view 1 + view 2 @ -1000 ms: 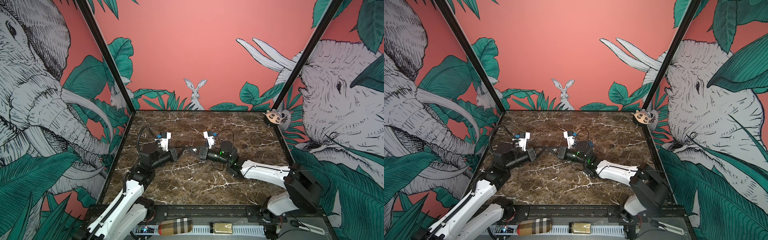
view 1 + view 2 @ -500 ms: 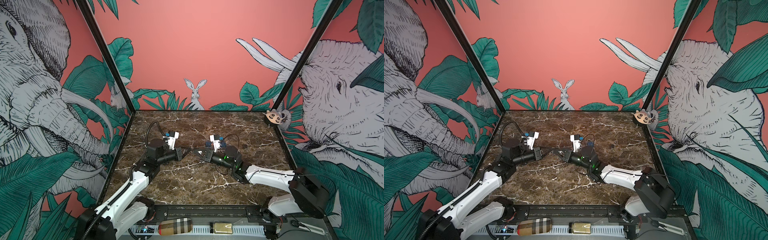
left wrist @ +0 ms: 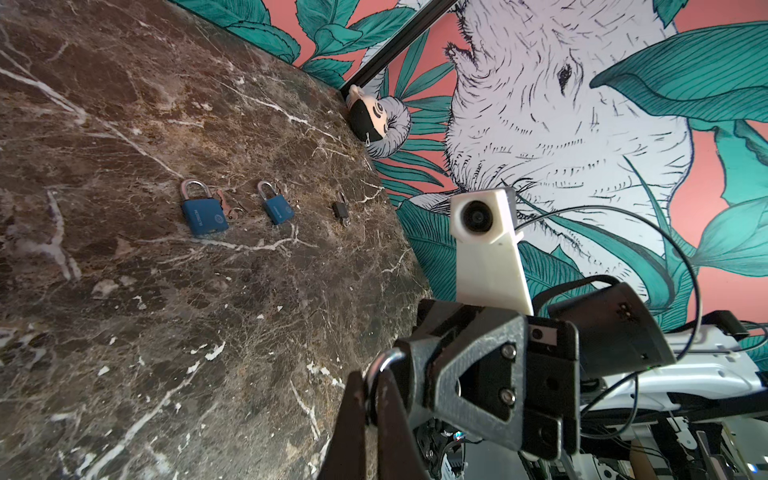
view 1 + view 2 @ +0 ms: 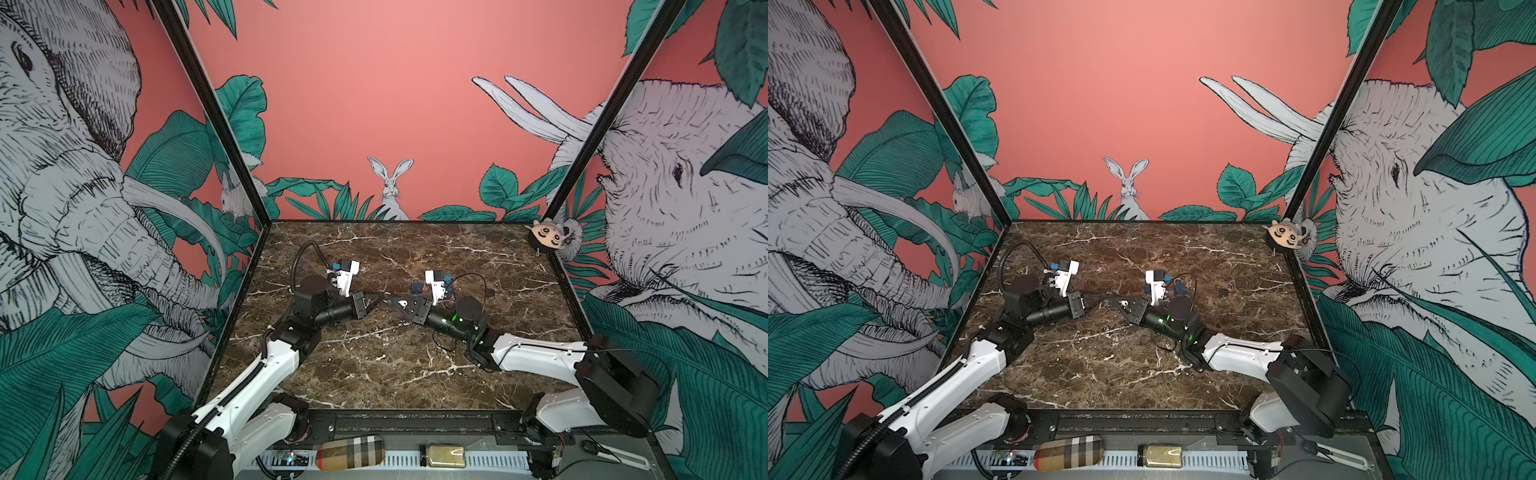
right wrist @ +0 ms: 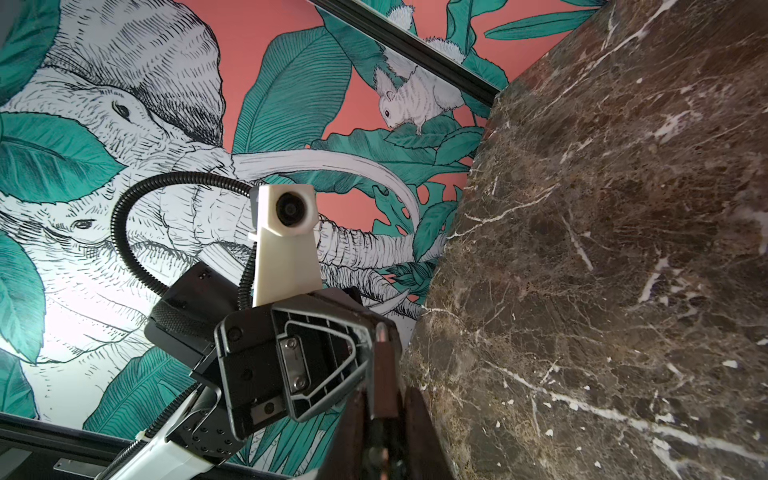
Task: Lock with the key
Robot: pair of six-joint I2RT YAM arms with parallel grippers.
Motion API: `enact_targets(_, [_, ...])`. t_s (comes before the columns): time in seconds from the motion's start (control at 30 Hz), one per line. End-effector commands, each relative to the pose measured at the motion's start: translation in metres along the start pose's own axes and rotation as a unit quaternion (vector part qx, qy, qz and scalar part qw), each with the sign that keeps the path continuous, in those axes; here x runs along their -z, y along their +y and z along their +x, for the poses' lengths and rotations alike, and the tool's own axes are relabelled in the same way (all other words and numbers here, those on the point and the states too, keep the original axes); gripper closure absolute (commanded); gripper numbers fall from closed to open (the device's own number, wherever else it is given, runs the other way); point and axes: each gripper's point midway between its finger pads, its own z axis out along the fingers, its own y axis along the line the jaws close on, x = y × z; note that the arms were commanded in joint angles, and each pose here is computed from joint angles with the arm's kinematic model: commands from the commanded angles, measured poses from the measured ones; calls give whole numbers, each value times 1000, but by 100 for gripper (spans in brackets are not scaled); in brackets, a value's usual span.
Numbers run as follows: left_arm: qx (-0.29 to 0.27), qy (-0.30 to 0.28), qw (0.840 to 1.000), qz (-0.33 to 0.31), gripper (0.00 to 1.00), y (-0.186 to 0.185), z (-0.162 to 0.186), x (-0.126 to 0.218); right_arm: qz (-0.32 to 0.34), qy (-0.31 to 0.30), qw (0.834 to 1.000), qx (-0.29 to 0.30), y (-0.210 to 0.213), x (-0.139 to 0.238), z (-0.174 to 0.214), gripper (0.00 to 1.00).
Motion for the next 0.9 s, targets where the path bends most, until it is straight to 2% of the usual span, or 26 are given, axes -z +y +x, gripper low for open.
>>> enact_targets(0.0, [-19, 42, 996, 71, 93, -36, 13, 0, -68, -23, 997, 9, 34, -4, -13, 100])
enact_targets(0.43, [-18, 32, 997, 74, 91, -38, 8, -1, -71, -15, 997, 5, 34, -6, -11, 100])
enact_targets(0.87, [1, 47, 994, 98, 92, -42, 6, -9, -75, -5, 997, 9, 34, -9, -7, 100])
